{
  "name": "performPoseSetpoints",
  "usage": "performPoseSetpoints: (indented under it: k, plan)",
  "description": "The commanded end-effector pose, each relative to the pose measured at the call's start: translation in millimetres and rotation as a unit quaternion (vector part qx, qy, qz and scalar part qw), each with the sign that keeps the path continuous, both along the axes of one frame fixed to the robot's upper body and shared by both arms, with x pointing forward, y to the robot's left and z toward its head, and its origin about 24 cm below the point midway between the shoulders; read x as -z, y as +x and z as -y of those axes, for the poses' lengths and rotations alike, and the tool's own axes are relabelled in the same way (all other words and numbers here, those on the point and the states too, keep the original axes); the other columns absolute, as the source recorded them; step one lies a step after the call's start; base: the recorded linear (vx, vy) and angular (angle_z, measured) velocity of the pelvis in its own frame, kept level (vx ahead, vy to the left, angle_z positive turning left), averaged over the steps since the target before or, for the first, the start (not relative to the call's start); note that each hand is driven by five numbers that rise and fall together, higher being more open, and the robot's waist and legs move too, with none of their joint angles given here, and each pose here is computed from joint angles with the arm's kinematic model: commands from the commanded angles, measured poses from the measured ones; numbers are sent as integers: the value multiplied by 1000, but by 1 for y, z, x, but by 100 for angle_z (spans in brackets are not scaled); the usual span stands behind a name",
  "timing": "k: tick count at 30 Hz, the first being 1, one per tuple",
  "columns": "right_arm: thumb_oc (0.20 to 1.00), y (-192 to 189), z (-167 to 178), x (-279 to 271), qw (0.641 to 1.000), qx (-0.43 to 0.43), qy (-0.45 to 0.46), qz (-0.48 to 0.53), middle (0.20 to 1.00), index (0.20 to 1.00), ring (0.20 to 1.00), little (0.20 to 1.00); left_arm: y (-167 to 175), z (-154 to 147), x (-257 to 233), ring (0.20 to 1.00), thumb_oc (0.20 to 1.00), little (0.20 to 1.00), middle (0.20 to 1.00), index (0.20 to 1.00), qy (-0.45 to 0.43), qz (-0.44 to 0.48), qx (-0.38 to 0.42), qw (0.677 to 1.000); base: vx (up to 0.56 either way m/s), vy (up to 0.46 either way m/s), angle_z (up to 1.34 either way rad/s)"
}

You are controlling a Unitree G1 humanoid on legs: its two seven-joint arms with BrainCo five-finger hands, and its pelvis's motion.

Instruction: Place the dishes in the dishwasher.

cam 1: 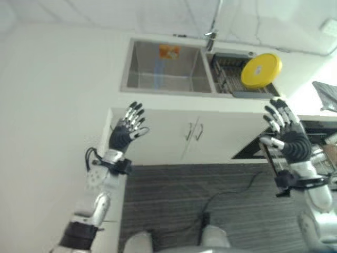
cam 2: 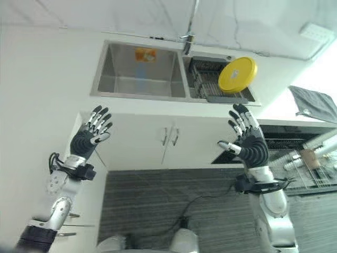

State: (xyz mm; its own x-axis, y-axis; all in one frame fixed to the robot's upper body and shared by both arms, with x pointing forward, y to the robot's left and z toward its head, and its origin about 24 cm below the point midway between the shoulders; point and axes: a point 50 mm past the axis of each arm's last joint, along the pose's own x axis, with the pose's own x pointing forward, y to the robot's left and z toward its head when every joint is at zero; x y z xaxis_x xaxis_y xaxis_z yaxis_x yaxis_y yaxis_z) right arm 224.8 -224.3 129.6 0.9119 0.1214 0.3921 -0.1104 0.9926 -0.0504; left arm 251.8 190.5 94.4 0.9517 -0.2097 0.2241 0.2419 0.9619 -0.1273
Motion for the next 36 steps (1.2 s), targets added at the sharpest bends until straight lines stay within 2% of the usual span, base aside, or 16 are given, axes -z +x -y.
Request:
performPoseSetpoints:
  k: [1,9,15,19,24,36]
  plan:
    - [1000,3,4,-30,997,2,-16,77,1000,1000,1000,1000,-8,1,-38,1000,1000,1000,1000,1000,23,101,12,995,116,-428,47]
    - [1000,8,5,-40,997,-24,-14,72,1000,1000,1000,1000,-11,-4,-33,1000,1000,1000,1000,1000,0,82,-5,997,184,-471,-7]
    - [1000,4,7,-39,997,-47,-16,59,1000,1000,1000,1000,-20,-12,-18,1000,1000,1000,1000,1000,-6,58,-26,998,194,-254,-15]
    - [1000,5,-3,-33,996,-63,-27,53,1000,1000,1000,1000,-24,-10,-15,1000,1000,1000,1000,1000,-5,56,-32,998,264,48,4]
    - [1000,11,-16,-34,994,-85,-36,62,1000,1000,1000,1000,-15,1,-20,1000,1000,1000,1000,1000,9,76,-37,996,207,75,-26]
    - [1000,5,-14,-31,995,-67,-17,70,1000,1000,1000,1000,-18,0,-22,1000,1000,1000,1000,1000,23,88,-35,995,156,139,-9]
